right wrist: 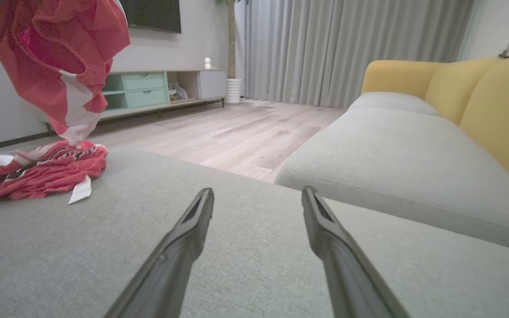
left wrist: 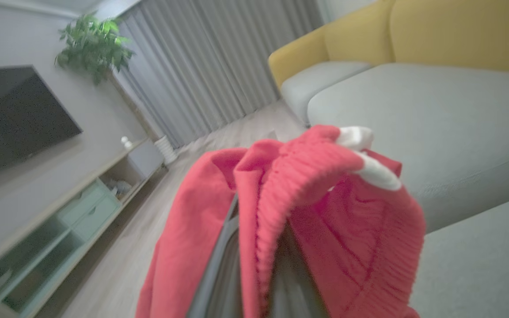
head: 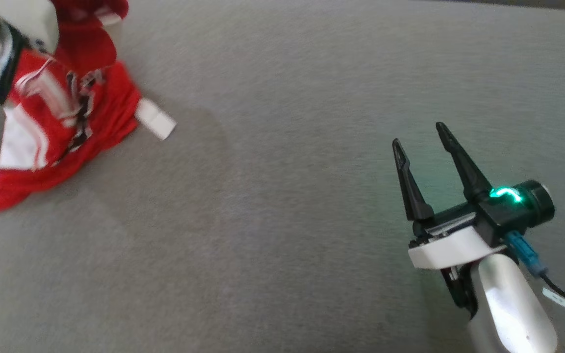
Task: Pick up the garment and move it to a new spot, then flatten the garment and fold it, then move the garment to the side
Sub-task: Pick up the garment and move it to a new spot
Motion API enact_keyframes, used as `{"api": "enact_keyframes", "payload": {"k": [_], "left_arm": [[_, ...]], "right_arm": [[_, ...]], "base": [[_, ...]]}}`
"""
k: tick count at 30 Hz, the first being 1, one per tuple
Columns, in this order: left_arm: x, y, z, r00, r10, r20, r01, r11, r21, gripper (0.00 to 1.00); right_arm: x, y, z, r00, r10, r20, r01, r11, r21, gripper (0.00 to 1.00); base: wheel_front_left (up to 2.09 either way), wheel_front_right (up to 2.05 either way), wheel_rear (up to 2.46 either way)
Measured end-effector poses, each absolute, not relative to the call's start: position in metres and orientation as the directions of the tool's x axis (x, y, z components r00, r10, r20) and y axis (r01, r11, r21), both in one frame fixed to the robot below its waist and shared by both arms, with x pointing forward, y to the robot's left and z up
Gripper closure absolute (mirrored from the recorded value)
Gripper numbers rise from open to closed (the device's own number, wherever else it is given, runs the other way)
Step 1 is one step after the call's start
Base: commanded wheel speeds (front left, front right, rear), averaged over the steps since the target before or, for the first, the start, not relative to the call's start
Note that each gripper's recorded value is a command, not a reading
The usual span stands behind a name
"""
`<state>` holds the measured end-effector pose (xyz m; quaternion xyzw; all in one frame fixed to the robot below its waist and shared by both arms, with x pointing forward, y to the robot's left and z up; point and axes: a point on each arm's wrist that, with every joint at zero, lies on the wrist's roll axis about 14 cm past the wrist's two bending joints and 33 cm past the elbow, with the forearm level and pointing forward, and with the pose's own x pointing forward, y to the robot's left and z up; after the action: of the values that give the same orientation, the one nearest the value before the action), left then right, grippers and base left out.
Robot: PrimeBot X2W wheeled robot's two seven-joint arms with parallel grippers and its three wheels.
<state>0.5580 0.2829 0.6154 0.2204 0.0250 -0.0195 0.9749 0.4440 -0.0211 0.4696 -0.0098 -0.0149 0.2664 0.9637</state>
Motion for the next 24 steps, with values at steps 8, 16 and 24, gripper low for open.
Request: {"api": "enact_keyframes", "payload": {"k": [8, 16, 24], "left_arm": [[0.566, 0.140, 0.698, 0.919, -0.377, 0.112, 0.289, 0.841, 0.456, 1.00], [0.526, -0.029, 0.683, 0.654, -0.739, 0.160, 0.665, 0.663, 0.344, 1.00], [0.482, -0.117, 0.539, 0.460, -0.886, -0.054, 0.875, 0.442, 0.198, 1.00]], "right_arm": [[0.415, -0.082, 0.501, 0.931, 0.357, 0.079, -0.360, 0.933, 0.031, 0.00], [0.379, -0.158, 0.529, 0.981, 0.136, 0.138, -0.142, 0.989, 0.034, 0.00], [0.358, -0.200, 0.525, 0.993, -0.004, 0.114, -0.002, 0.998, 0.057, 0.00]], "base": [[0.00, 0.00, 0.00], [0.00, 0.00, 0.00], [0.00, 0.00, 0.00]]}}
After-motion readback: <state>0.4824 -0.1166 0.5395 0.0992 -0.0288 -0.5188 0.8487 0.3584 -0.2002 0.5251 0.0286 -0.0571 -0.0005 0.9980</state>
